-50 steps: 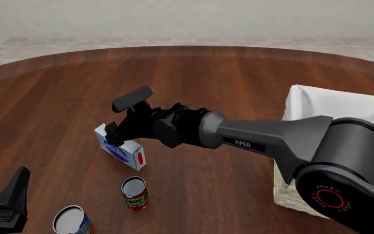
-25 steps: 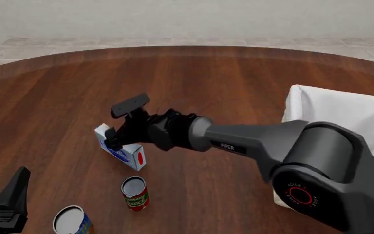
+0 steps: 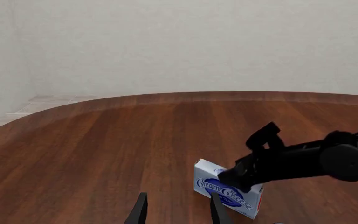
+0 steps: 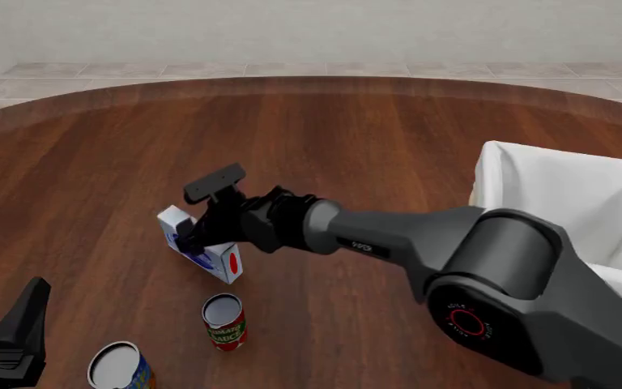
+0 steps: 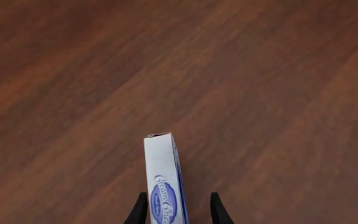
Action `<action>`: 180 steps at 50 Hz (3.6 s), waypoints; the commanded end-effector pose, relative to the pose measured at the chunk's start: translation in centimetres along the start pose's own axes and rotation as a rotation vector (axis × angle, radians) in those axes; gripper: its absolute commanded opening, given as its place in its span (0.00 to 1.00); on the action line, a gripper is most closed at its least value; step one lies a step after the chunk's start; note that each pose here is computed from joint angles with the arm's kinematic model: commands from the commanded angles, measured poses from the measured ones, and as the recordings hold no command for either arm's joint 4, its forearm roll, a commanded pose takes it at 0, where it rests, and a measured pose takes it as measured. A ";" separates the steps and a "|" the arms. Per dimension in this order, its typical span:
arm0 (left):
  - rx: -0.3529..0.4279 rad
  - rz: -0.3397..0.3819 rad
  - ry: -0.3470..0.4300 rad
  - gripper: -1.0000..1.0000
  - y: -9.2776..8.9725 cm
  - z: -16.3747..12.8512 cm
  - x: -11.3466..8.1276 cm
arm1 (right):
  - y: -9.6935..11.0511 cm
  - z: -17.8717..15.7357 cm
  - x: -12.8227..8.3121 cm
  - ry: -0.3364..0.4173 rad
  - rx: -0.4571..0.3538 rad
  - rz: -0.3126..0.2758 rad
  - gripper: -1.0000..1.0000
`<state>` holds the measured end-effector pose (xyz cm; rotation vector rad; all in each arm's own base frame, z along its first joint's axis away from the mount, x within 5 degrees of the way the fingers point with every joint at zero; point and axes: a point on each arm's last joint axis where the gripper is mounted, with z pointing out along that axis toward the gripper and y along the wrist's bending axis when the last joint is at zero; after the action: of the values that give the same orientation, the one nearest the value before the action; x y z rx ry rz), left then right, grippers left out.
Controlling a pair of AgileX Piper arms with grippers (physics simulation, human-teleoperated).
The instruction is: Pick up the cream cheese box, and put it in the basket.
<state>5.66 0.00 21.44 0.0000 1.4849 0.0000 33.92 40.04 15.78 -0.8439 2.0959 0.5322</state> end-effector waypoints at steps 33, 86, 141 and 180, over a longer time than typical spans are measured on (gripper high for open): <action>0.000 0.000 0.000 1.00 0.0 0.0 0.0 | 1.9 2.1 1.7 0.048 -0.026 -0.020 1.00; 0.000 0.000 0.000 1.00 0.0 0.0 0.0 | 1.1 0.8 0.3 0.024 -0.015 -0.025 0.00; 0.000 0.000 0.000 1.00 0.0 0.0 0.0 | -0.2 -2.7 -2.9 -0.047 0.004 -0.009 0.00; 0.000 0.000 0.000 1.00 0.0 0.0 0.0 | -0.3 -7.6 -4.9 -0.135 0.000 0.012 0.00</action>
<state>5.66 0.00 21.44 0.0000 1.4849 0.0000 32.75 37.62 22.79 -0.8030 1.9999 0.5604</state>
